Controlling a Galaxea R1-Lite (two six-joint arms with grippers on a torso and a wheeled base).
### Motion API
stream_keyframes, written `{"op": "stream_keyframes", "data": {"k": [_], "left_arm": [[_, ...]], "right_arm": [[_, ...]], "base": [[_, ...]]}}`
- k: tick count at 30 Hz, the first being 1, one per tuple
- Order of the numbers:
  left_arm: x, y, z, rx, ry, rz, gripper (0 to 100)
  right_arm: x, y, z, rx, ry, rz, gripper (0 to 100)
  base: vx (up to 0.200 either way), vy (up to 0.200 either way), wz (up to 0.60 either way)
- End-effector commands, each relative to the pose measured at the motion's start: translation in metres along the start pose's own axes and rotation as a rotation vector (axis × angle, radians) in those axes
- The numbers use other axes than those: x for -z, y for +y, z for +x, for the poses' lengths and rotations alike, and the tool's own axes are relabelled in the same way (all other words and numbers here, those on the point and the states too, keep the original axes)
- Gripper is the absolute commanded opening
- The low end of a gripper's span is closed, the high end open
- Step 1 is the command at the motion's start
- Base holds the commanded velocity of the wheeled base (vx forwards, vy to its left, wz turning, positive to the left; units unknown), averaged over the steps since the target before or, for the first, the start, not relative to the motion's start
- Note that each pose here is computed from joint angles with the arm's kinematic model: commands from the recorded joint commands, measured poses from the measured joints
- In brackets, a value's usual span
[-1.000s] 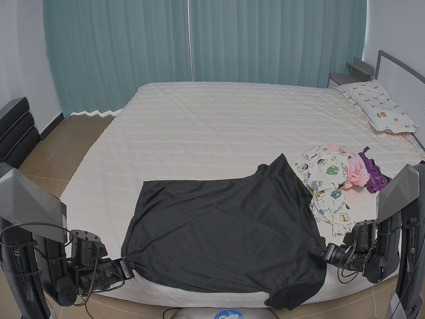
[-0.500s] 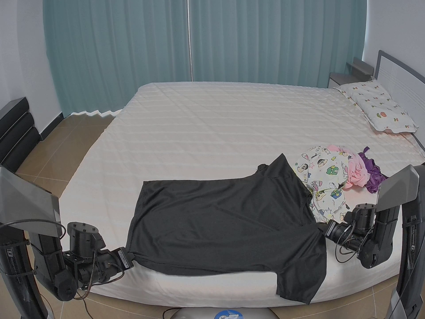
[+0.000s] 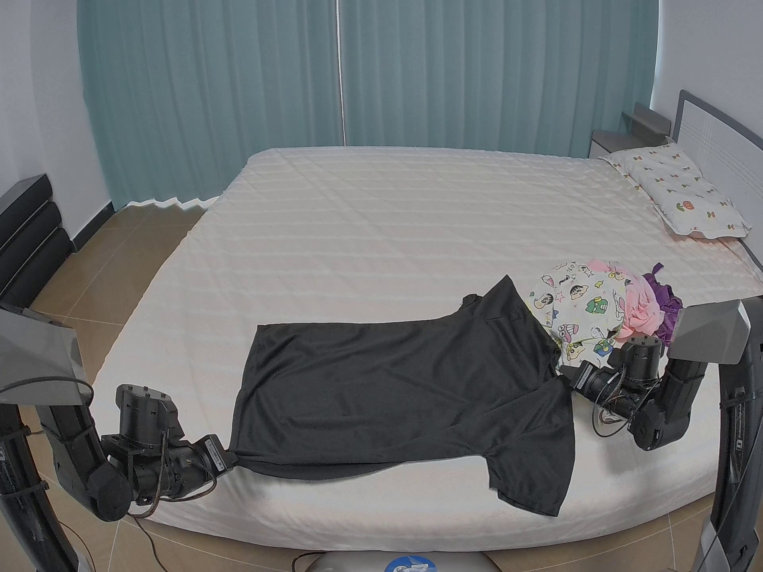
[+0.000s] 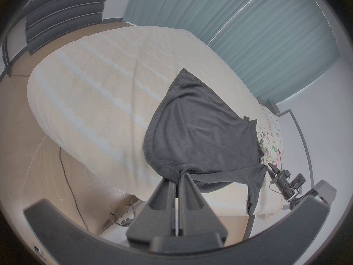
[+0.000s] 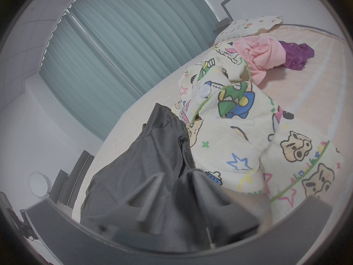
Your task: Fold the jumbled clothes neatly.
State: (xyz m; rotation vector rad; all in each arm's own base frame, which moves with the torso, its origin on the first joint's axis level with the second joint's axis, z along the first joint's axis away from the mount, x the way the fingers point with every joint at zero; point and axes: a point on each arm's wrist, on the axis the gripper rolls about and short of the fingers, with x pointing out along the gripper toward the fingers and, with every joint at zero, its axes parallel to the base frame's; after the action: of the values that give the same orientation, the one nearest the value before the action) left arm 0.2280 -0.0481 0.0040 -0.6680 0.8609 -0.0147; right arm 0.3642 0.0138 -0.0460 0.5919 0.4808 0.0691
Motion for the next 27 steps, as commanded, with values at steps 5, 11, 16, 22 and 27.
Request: {"op": "stream_keyframes", "data": {"k": [5,11,16,22,27], "left_arm": [[-0.006,0.0,0.018,-0.003,-0.002,-0.09,0],[-0.006,0.0,0.018,-0.003,0.001,-0.093,0],[-0.005,0.001,0.017,-0.004,0.004,-0.095,0],[-0.005,0.001,0.015,-0.006,0.004,-0.096,0],[-0.004,0.002,0.014,-0.007,0.005,-0.095,0]], "right_arm": [[-0.001,-0.003,-0.027,0.036,0.032,0.018,100],[0.02,-0.002,-0.073,0.057,0.146,0.045,100],[0.055,0.005,-0.117,0.034,0.317,0.044,100],[0.091,0.006,-0.131,0.13,0.441,-0.003,100],[0.104,0.011,-0.13,0.145,0.479,-0.047,100]], "base": [[0.0,0.0,0.0],[0.0,0.0,0.0],[0.0,0.0,0.0],[0.0,0.0,0.0],[0.0,0.0,0.0]]}}
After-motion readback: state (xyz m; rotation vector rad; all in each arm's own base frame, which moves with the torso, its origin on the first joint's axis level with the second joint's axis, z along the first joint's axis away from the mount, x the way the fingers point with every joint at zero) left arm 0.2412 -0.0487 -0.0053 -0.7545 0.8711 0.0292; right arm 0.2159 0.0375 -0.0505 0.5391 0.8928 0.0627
